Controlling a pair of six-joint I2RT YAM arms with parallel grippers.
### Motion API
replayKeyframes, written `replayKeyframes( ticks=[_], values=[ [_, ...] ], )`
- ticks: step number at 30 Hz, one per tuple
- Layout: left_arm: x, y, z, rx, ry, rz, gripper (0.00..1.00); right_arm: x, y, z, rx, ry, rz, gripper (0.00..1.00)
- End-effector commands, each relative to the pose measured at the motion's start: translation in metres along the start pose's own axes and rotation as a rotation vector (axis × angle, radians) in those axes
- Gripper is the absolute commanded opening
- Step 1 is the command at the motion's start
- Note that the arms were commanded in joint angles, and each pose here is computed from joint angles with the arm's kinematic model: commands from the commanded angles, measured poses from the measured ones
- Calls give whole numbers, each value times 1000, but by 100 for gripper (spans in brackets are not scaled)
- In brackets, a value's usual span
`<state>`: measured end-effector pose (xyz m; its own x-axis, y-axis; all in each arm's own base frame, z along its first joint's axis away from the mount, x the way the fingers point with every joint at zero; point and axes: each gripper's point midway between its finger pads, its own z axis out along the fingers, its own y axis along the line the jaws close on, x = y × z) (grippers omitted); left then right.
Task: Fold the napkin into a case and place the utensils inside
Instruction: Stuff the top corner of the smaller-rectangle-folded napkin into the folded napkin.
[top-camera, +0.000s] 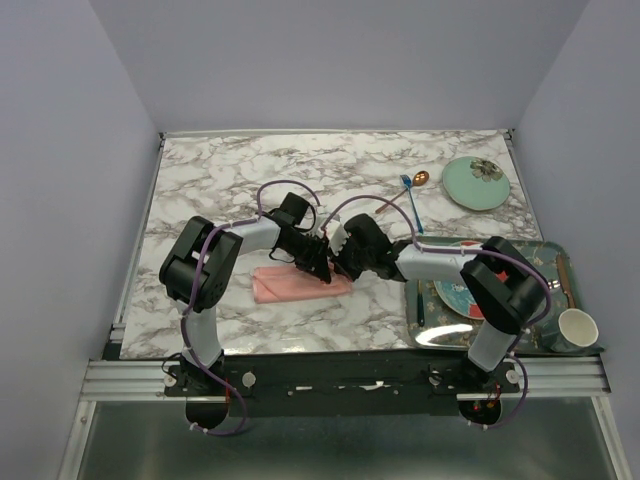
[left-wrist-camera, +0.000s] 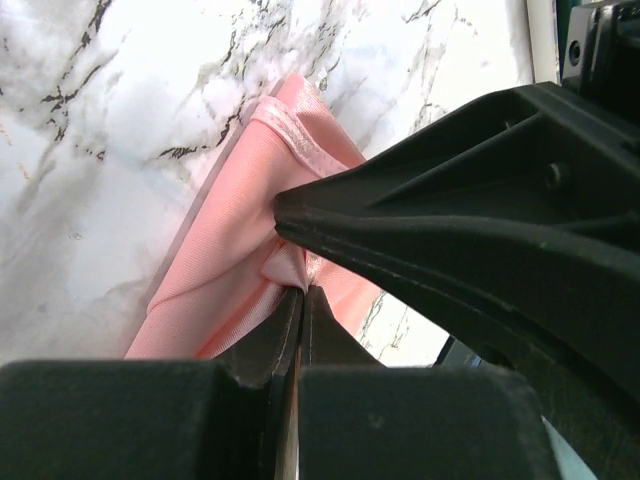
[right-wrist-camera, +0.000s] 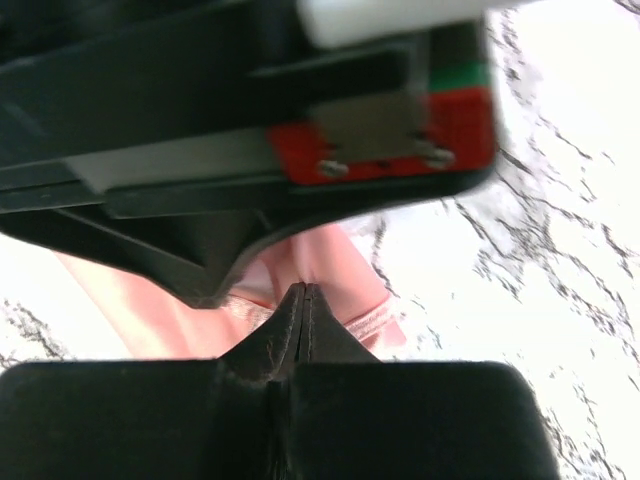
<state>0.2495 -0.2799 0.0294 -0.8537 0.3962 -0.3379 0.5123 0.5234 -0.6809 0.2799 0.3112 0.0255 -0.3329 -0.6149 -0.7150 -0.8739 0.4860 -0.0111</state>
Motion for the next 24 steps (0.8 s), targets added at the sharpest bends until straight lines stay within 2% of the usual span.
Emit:
replayKeyframes(
  ticks=[1, 9, 16, 24],
  values=[
    [22, 25, 5, -79, 68, -44, 4, -16, -16, -14, 93, -15, 42, 1],
    [14, 19, 0, -77, 36, -19, 4, -13, -10, -21, 72, 4, 74, 1],
    [-13, -7, -15, -31, -69, 63, 7, -9, -2, -18, 35, 19, 101, 1],
    [-19, -19, -12, 8, -75, 86, 10, -19, -5, -20, 46, -3, 118, 1]
  ],
)
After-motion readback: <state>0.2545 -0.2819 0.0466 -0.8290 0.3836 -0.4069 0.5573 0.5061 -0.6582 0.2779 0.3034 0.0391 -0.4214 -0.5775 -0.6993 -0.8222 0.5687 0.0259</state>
